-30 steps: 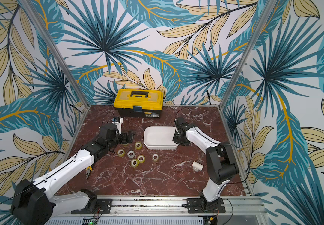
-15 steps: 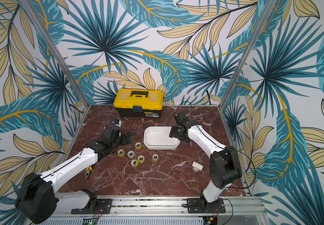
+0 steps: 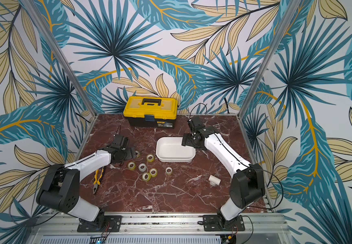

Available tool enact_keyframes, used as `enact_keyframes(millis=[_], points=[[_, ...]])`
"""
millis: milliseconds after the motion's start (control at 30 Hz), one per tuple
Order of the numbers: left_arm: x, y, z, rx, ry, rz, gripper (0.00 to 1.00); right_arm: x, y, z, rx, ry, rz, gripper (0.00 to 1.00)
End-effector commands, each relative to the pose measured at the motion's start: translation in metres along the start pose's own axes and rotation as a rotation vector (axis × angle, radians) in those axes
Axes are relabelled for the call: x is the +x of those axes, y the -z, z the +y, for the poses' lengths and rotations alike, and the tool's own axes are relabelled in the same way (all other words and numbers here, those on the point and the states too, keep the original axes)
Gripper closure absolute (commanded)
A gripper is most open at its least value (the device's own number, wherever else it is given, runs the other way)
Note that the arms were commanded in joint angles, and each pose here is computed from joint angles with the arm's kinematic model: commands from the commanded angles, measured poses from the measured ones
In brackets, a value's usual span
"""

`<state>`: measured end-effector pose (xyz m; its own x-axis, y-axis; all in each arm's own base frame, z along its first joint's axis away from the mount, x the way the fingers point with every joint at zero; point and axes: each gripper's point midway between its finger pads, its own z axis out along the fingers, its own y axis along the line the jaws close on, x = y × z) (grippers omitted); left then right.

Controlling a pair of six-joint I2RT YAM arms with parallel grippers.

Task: Put the transparent tape into the storage box
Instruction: Pick up the tape at the center of the board.

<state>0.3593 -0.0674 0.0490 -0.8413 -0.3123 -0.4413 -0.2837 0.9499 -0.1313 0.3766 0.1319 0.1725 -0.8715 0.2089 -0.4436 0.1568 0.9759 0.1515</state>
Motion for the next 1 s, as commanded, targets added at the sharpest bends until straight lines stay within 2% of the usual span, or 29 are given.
enact_keyframes(millis=[0,267,467,667,967], points=[[-0.003,0.001,-0.025,0.100,0.023,0.066,0.01,0.008,-0.008,-0.005,0.057,0.046,0.041,0.06],[-0.010,-0.003,-0.023,0.070,0.043,0.047,0.06,0.006,-0.011,-0.001,0.056,0.062,0.048,0.06],[-0.027,0.019,-0.019,0.050,0.044,-0.017,0.09,0.003,-0.013,0.003,0.049,0.073,0.053,0.06],[-0.027,-0.006,-0.010,-0.022,0.042,0.005,0.11,-0.002,-0.015,0.008,0.041,0.080,0.050,0.07],[-0.019,-0.025,-0.005,-0.051,0.050,0.034,0.22,-0.002,-0.015,0.006,0.048,0.081,0.049,0.07]])
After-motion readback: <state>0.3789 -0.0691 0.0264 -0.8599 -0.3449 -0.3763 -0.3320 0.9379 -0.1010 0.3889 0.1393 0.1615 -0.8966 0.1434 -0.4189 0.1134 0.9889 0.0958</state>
